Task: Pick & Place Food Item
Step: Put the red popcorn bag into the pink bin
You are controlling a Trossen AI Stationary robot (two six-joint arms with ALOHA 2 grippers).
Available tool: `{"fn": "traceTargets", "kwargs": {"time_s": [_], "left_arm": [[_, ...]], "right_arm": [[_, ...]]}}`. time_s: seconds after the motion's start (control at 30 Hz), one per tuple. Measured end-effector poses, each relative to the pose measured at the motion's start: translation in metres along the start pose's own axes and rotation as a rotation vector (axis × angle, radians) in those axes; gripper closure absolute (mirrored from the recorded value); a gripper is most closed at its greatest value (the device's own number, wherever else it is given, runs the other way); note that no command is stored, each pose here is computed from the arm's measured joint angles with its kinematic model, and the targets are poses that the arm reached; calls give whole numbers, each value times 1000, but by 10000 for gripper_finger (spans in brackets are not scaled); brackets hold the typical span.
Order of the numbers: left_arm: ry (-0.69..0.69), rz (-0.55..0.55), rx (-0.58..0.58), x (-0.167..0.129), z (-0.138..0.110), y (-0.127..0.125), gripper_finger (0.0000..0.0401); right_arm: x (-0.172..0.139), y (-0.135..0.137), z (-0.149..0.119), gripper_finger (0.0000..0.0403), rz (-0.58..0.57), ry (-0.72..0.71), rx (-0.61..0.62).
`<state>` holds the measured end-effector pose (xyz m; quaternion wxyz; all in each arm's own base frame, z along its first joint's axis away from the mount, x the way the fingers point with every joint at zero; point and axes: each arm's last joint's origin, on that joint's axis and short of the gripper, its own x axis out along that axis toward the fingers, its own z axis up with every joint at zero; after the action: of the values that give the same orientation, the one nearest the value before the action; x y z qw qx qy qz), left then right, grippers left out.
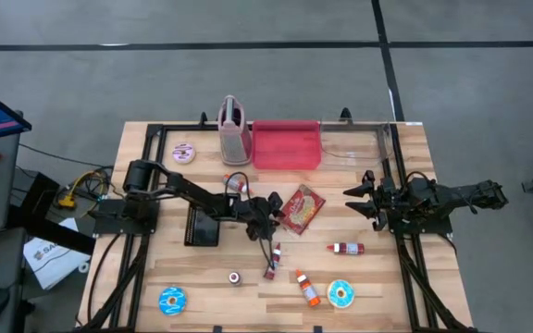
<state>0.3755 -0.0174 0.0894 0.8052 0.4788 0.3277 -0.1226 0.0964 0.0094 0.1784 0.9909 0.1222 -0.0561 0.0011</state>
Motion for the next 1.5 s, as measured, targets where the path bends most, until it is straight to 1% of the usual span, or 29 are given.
{"fn": "traceTargets", "kwargs": {"time_s": [0.13,0.23,0.33,0.43,0.47,0.5,0.7,0.9,1.0,1.1,1.3,1.4,1.5], "left_arm": [[-5,6,-11,1,-1,4,237],[0,-1,-39,4,-4,3,263],[-2,4,-70,7,-5,1,308],[-4,10,-129,8,-5,1,371],[-7,15,-155,9,-5,1,385],[-12,24,-183,9,-5,2,391],[-28,74,-264,9,-4,6,400],[-77,135,-297,6,4,11,400],[-70,169,-297,3,10,10,401],[-69,202,-282,-7,20,13,401],[-107,309,-301,-33,39,31,401],[-112,389,-327,-47,43,44,401],[-153,459,-362,-60,46,59,401]], "right_arm": [[0,0,0,228,2,0,0],[0,0,0,228,13,3,0],[0,1,0,228,24,6,0],[0,1,0,228,25,6,0],[0,1,0,228,24,6,0],[0,1,0,228,24,6,0],[0,1,0,228,25,5,0],[0,1,0,228,25,5,0],[0,1,0,228,24,6,0],[0,1,0,228,24,8,0],[0,1,-1,228,24,9,0],[0,1,-1,228,24,9,0],[0,1,-1,228,24,9,0]]}}
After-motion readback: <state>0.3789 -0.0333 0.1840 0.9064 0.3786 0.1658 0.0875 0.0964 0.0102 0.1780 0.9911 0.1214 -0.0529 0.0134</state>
